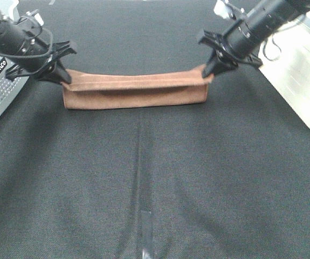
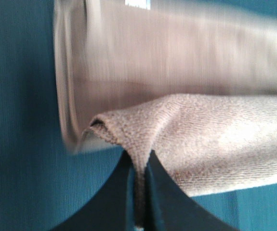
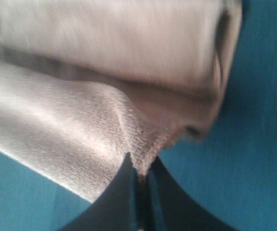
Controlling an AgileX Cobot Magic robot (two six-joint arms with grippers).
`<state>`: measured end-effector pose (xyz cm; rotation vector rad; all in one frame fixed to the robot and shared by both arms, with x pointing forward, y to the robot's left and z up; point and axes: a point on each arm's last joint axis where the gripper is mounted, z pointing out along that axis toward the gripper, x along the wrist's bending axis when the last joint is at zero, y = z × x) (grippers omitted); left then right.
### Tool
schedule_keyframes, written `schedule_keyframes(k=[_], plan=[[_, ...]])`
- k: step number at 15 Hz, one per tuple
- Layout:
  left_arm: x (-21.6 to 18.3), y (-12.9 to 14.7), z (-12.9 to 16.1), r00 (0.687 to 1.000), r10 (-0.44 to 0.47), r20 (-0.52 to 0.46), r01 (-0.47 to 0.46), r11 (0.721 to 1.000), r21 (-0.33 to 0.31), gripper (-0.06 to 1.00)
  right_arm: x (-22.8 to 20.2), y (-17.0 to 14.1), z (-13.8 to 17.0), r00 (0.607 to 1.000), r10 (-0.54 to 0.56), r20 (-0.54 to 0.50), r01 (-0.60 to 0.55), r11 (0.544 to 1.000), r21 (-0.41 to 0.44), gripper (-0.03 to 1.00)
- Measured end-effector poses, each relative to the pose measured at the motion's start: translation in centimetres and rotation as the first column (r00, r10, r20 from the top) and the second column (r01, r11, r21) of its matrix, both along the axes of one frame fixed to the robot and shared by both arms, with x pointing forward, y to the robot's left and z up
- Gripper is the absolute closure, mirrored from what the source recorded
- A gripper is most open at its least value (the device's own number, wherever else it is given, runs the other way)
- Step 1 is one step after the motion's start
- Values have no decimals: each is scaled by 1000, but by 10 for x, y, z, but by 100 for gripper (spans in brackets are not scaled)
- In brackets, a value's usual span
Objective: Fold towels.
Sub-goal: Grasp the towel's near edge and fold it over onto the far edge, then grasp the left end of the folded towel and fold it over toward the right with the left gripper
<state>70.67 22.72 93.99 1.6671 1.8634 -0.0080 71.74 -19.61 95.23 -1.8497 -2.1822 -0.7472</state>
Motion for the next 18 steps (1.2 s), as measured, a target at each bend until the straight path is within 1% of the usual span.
schedule_keyframes(k=[2, 5, 8, 9, 10, 11, 12, 13, 14, 15, 16, 17, 18], plan=[[16, -1, -6, 1000, 12, 14, -12, 1000, -8, 93, 19, 2, -9, 1000, 10, 14, -10, 1000, -3, 97], [33, 0, -20, 997, 46, 67, -47, 999, 7, 93, 38, 4, -32, 1000, 1, 26, -1, 1000, -14, 97], [38, 2, -40, 995, 73, 68, -74, 997, 18, 93, 44, 3, -54, 1000, -7, 11, 7, 1000, -25, 97], [39, 2, -47, 995, 77, 60, -78, 997, 21, 91, 45, 3, -54, 1000, -13, 20, 14, 1000, -25, 97], [39, 2, -49, 995, 82, 55, -83, 996, 19, 86, 45, 3, -54, 999, -16, 27, 17, 1000, -25, 97], [39, 3, -50, 995, 85, 56, -86, 996, 20, 77, 46, 3, -53, 999, -16, 30, 17, 1000, -25, 93], [40, 3, -49, 994, 91, 62, -93, 995, 20, 62, 46, 3, -53, 999, -16, 29, 17, 1000, -25, 84], [41, 3, -48, 993, 95, 72, -97, 995, 20, 48, 46, 3, -52, 999, -14, 29, 15, 1000, -23, 70], [41, 3, -48, 993, 95, 72, -97, 995, 20, 48, 46, 3, -52, 999, -14, 29, 15, 1000, -23, 70], [41, 3, -48, 993, 95, 74, -97, 995, 21, 35, 45, 4, -52, 1000, -13, 17, 13, 1000, -21, 51], [41, 3, -47, 993, 95, 76, -97, 995, 21, 25, 43, 4, -51, 1000, -16, -4, 16, 1000, -19, 34], [41, 3, -46, 993, 91, 78, -93, 995, 25, 21, 43, 4, -49, 1000, -7, -12, 6, 1000, -19, 22], [41, 5, -44, 993, 89, 79, -92, 995, 29, 19, 42, 4, -41, 1000, 15, -22, -15, 1000, -19, 17]])
